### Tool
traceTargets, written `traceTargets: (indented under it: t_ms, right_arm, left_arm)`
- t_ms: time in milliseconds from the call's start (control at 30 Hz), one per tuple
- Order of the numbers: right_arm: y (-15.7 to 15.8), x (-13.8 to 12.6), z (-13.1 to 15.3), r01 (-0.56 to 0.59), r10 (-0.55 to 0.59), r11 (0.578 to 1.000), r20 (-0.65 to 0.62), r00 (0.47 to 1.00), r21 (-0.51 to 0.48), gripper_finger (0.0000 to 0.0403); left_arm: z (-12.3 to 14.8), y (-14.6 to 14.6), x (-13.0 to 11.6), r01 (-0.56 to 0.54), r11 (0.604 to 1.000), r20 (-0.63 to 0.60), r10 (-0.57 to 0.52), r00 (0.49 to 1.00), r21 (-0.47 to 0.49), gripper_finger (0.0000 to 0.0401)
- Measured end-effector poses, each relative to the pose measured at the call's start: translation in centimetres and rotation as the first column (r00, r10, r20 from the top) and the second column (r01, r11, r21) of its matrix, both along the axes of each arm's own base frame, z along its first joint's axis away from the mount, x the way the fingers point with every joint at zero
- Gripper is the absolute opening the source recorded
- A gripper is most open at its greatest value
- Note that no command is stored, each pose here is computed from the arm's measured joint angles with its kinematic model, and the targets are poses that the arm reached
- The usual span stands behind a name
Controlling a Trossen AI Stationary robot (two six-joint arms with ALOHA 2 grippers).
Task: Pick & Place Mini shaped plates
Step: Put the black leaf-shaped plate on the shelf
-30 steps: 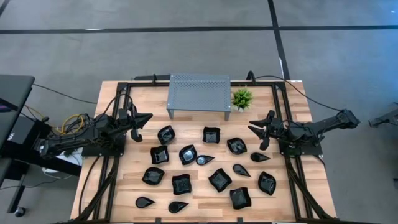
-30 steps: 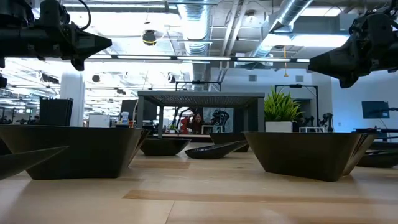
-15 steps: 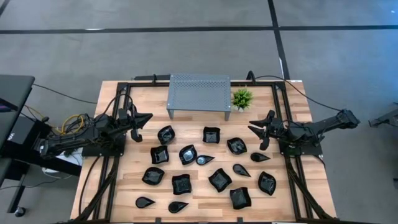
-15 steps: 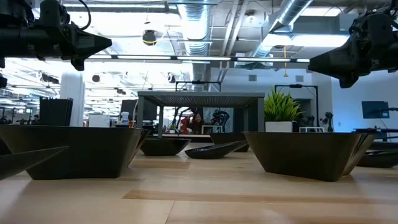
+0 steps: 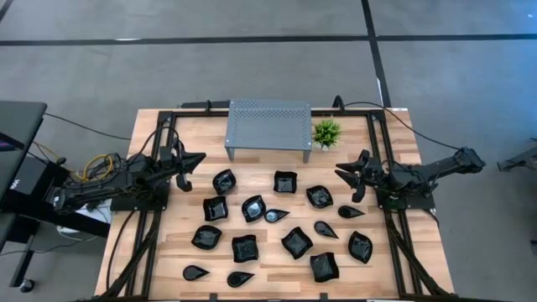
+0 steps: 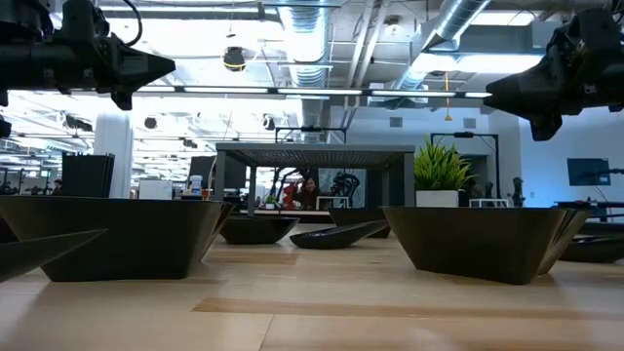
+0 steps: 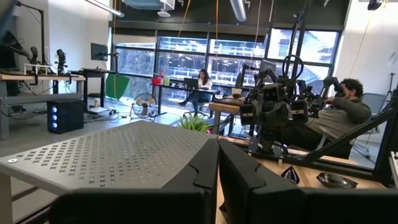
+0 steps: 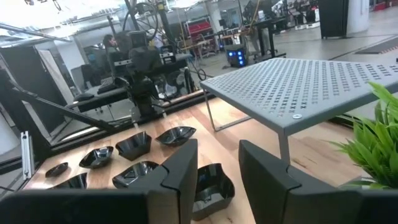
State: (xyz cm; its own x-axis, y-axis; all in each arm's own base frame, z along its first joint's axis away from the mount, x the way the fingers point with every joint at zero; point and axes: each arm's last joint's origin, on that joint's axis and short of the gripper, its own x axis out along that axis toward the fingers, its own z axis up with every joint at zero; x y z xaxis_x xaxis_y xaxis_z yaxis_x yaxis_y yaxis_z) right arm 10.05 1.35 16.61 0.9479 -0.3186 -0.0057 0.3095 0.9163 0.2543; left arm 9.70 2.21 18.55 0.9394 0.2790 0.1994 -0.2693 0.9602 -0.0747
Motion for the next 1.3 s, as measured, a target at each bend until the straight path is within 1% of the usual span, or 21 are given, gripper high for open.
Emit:
traceTargets:
  t_ms: [167, 200, 300, 333, 400, 467, 600, 700, 800, 867, 933, 1033, 1067, 1133, 1200, 1300]
  right_arm:
    - [0.0, 0.0, 0.0, 0.000, 0.000, 1.000, 0.000, 1.000, 0.002, 0.0113]
    - [0.0, 0.0, 0.0, 0.005, -0.005, 1.000, -0.001, 1.000, -0.013, 0.0113]
    - [-0.2, 0.0, 0.5, 0.028, -0.027, 0.997, 0.025, 0.999, -0.068, 0.0113]
    - [-0.2, 0.0, 0.7, 0.031, -0.028, 0.997, 0.041, 0.999, -0.076, 0.0113]
    - [-0.3, 0.0, 1.3, 0.045, -0.038, 0.997, 0.096, 0.995, -0.062, 0.0113]
    - [-0.5, -0.1, 1.6, 0.060, -0.053, 0.997, 0.131, 0.990, -0.054, 0.0113]
    - [-0.8, -0.2, 2.2, 0.100, -0.086, 0.992, 0.184, 0.979, -0.071, 0.0113]
    - [-1.1, -0.3, 2.6, 0.132, -0.108, 0.986, 0.208, 0.972, -0.104, 0.0113]
    - [-1.3, -0.3, 2.9, 0.155, -0.127, 0.982, 0.232, 0.964, -0.105, 0.0113]
    - [-1.3, -0.3, 3.0, 0.140, -0.109, 0.984, 0.246, 0.963, -0.111, 0.0113]
    - [-1.3, -0.2, 3.2, 0.080, -0.041, 0.988, 0.272, 0.962, -0.134, 0.0113]
    - [-1.2, -0.1, 3.8, -0.019, 0.074, 0.983, 0.301, 0.951, -0.181, 0.0113]
    - [-1.2, 0.0, 4.1, -0.040, 0.100, 0.980, 0.311, 0.945, -0.193, 0.0113]
    - [-1.2, 0.4, 4.5, -0.063, 0.128, 0.976, 0.313, 0.941, -0.209, 0.0113]
    - [-1.3, 1.0, 4.6, -0.073, 0.128, 0.977, 0.278, 0.952, -0.198, 0.0113]
    - [-1.3, 2.3, 5.1, -0.088, 0.121, 0.984, 0.224, 0.967, -0.153, 0.0113]
  left_arm:
    - [0.1, 0.0, 0.0, 0.003, 1.000, 0.009, -0.003, 1.000, -0.003, 0.0014]
    - [0.1, 0.0, 0.0, 0.011, 1.000, 0.009, -0.011, 1.000, -0.002, 0.0014]
    - [0.2, -0.2, 0.0, 0.052, 0.999, 0.015, -0.052, 0.999, 0.008, 0.0014]
    - [0.2, -0.2, 0.0, 0.075, 0.997, 0.014, -0.075, 0.997, 0.014, 0.0016]
    - [0.2, -0.3, 0.1, 0.114, 0.993, 0.014, -0.114, 0.993, 0.022, 0.0021]
    - [0.2, -0.3, 0.1, 0.123, 0.992, 0.013, -0.123, 0.992, 0.017, 0.0032]
    - [0.1, -0.3, 0.5, 0.126, 0.992, 0.001, -0.126, 0.992, -0.004, 0.0063]
    - [0.7, -0.2, 0.9, 0.126, 0.992, -0.030, -0.127, 0.991, -0.015, 0.0089]
    - [1.5, 0.0, 1.6, 0.125, 0.992, -0.077, -0.127, 0.989, -0.030, 0.0111]
    - [1.9, 0.1, 2.4, 0.124, 0.991, -0.120, -0.128, 0.984, -0.045, 0.0122]
    - [2.1, 0.3, 3.3, 0.135, 0.989, -0.171, -0.144, 0.975, -0.062, 0.0131]
    - [2.3, 0.4, 4.8, 0.172, 0.979, -0.258, -0.194, 0.946, -0.107, 0.0139]
    - [2.2, 0.5, 5.3, 0.179, 0.974, -0.295, -0.214, 0.931, -0.142, 0.0140]
    - [1.9, 0.6, 6.2, 0.157, 0.963, -0.385, -0.234, 0.893, -0.220, 0.0140]
    - [1.2, 0.6, 6.7, 0.107, 0.955, -0.497, -0.238, 0.834, -0.276, 0.0140]
    - [0.1, 0.6, 6.9, -0.005, 0.953, -0.650, -0.203, 0.732, -0.303, 0.0138]
